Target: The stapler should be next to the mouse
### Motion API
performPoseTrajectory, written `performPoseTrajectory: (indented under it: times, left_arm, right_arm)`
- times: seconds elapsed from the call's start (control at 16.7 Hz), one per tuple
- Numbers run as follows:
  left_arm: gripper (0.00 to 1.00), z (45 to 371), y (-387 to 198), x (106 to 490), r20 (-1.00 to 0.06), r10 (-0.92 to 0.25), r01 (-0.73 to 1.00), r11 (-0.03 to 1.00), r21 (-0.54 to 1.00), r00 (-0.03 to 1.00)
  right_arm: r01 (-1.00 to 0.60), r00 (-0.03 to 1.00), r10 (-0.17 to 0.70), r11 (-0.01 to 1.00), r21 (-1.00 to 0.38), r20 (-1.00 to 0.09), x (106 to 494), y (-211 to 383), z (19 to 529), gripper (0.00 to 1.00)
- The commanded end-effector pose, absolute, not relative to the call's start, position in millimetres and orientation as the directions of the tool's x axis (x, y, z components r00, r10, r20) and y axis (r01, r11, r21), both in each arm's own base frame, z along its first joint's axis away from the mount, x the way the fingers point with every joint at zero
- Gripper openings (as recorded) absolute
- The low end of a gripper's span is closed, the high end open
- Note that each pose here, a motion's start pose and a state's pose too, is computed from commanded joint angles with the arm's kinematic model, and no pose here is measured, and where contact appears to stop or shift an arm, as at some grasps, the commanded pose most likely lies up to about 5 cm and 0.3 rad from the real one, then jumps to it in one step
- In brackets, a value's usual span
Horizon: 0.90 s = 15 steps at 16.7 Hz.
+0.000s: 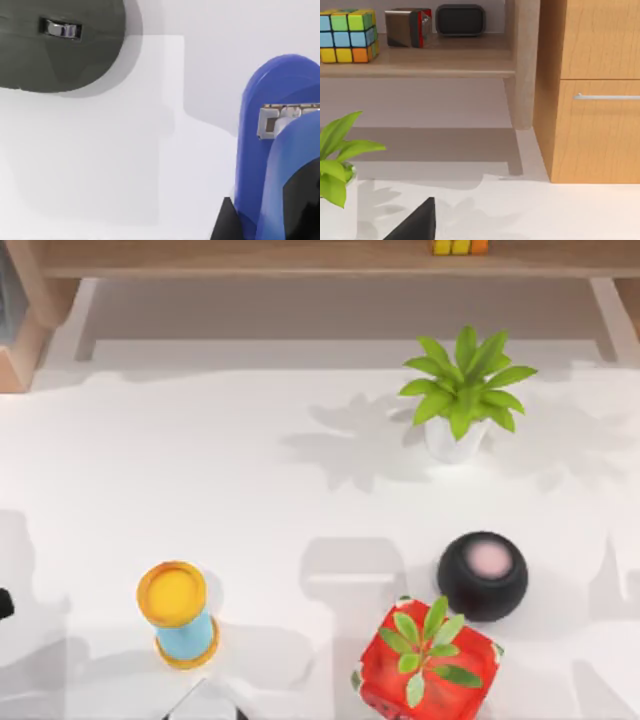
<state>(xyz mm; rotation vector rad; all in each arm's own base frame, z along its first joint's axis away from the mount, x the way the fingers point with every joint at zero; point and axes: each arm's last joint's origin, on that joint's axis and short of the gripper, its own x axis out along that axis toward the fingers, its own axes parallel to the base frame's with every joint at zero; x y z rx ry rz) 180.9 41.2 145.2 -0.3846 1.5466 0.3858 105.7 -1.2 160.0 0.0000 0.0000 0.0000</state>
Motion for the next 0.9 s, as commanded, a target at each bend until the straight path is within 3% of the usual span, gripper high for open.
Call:
performPoseTrajectory:
  times: [0.66, 0.9]
  left_arm:
    - [0.00, 163, 115, 310, -1.000, -0.017, -0.090, 0.996, -0.015, -0.024]
    - [0.00, 162, 137, 337, -1.000, -0.010, 0.015, 1.000, -0.010, 0.000]
  right_arm:
    - [0.000, 1.000, 0.000, 1.000, 0.000, 0.000, 106, -1, 160, 1.00]
    - [0.000, 1.000, 0.000, 1.000, 0.000, 0.000, 106, -1, 160, 1.00]
